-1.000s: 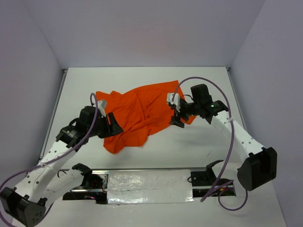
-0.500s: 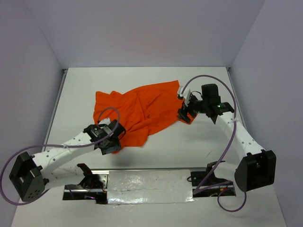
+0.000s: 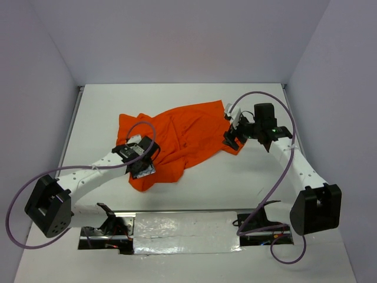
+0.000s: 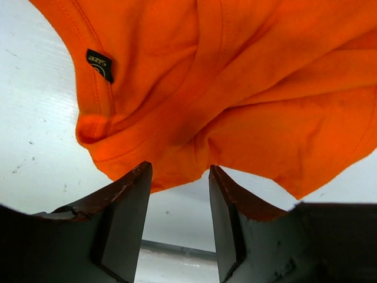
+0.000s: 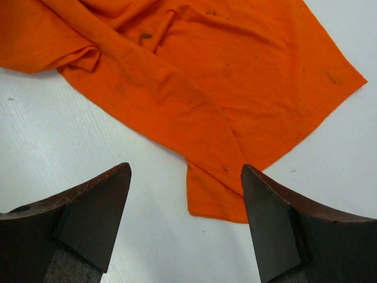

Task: Fold and stack the t-shirts
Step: Flatten out the tshirt

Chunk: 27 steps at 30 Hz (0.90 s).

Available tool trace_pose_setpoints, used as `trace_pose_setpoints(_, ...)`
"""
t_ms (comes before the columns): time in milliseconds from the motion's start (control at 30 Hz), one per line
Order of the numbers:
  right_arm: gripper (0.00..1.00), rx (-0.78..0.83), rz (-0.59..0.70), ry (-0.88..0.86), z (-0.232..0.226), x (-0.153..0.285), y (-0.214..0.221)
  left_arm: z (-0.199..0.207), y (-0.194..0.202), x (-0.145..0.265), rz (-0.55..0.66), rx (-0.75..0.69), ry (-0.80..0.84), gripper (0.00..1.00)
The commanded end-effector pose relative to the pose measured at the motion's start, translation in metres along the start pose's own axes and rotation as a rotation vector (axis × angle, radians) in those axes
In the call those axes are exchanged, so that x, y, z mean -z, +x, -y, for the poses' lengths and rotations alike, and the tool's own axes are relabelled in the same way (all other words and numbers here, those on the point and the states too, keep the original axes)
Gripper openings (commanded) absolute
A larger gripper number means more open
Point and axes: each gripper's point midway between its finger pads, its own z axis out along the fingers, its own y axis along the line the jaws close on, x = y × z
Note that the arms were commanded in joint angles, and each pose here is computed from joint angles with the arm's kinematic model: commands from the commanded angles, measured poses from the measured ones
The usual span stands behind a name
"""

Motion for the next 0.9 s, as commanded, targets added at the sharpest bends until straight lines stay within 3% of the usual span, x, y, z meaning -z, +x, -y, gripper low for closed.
trace_pose_setpoints(0, 0.83, 0.01, 0.031, 0.029, 0.008, 0.003, -0.006, 0.003, 0.003, 0.008, -0.026, -0.022, 0.037, 0.56)
trace_pose_setpoints(300, 0.82, 0.044, -0.029, 0.019, 0.014, -0.006, 0.013, -0.026, 0.024, 0.008, -0.052, -0.014, 0.011, 0.54)
trace_pose_setpoints(867, 0.82, 0.056, -0.052, 0.028, 0.016, -0.009, 0.024, -0.03, 0.042, -0.013, -0.114, -0.029, -0.02, 0.53)
